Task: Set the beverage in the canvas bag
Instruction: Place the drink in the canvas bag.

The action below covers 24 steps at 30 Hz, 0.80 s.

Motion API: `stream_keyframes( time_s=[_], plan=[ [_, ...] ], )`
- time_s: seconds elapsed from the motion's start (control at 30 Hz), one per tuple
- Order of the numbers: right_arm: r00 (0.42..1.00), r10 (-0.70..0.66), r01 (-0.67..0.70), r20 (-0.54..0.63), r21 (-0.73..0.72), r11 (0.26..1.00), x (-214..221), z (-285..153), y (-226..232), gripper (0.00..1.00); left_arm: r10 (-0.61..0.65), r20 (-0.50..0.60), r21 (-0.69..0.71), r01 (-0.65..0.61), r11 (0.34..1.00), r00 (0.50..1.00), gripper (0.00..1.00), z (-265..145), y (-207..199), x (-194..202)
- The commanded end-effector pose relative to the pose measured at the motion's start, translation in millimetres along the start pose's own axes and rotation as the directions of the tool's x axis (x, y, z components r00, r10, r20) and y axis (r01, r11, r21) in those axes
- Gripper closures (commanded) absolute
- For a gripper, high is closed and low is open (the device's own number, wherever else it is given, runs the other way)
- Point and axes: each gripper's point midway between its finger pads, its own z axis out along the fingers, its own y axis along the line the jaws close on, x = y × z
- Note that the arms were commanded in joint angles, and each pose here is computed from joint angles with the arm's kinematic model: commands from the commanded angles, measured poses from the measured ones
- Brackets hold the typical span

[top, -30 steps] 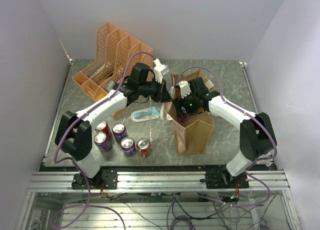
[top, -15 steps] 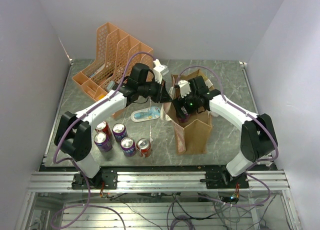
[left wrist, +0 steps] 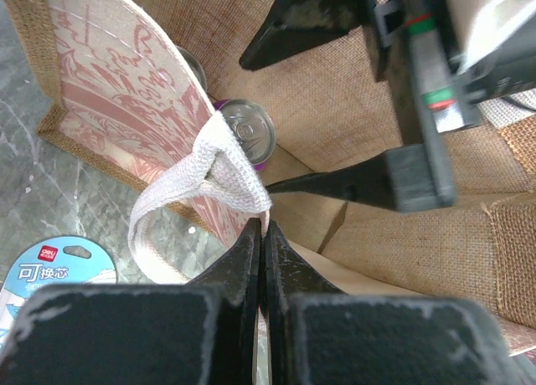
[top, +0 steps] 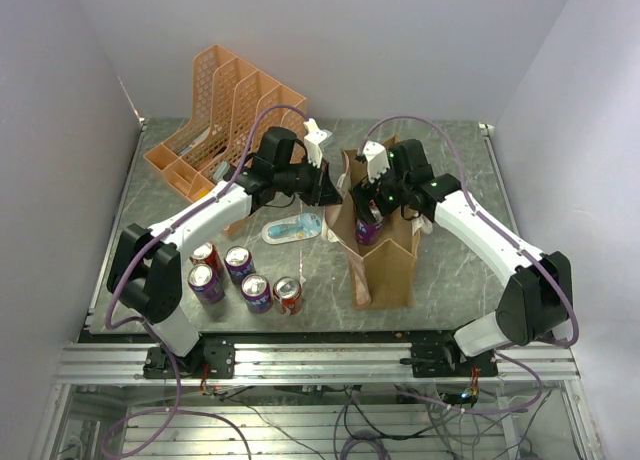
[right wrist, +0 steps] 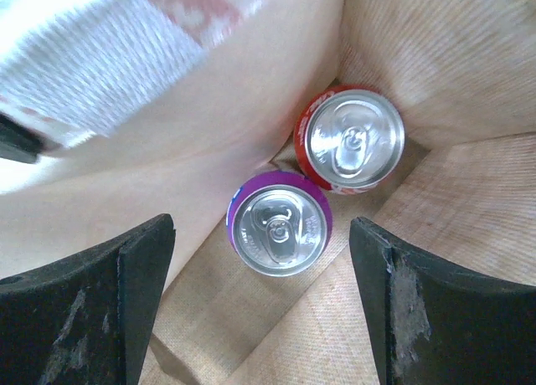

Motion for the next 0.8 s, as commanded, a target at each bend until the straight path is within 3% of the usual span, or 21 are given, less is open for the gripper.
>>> stream_keyframes(
  time_s=[0.0, 0.17, 0.3, 0.53, 0.7, 0.77],
  plan=[
    [0.992, -0.049, 0.044, 0.116, 0.042, 0.998, -44.0, -27.8, -6.6, 0.16, 0.004, 0.009, -0.03, -0.004, 1.0, 1.0, 0.93, -3.7, 3.6, -3.2],
    [0.978, -0.068, 0.06, 0.195, 0.048, 0.997, -71.4, -51.2, -4.9, 0.16, 0.015, 0.017, -0.037, -0.014, 0.999, 1.0, 0.9, -4.8, 2.7, -8.2],
    [0.964, -0.084, 0.071, 0.251, 0.059, 0.996, -90.1, -68.2, -3.6, 0.16, 0.025, 0.022, -0.022, -0.024, 0.999, 0.999, 0.82, -4.8, -1.0, -11.0],
    [0.94, -0.086, 0.083, 0.329, 0.025, 0.996, -125.1, -87.2, 4.8, 0.15, 0.035, 0.031, -0.009, -0.034, 0.999, 0.999, 0.59, -12.9, -9.7, -12.9],
    [0.923, -0.11, 0.119, 0.368, -0.002, 0.993, -144.5, -94.7, 21.4, 0.15, 0.132, 0.037, 0.022, -0.133, 0.991, 0.991, 0.44, -30.3, -23.0, -16.6],
    [0.914, -0.133, 0.145, 0.383, -0.003, 0.989, -152.4, -97.3, 30.6, 0.15, 0.183, 0.047, 0.031, -0.185, 0.982, 0.982, 0.32, -41.8, -25.0, -20.0]
  ],
)
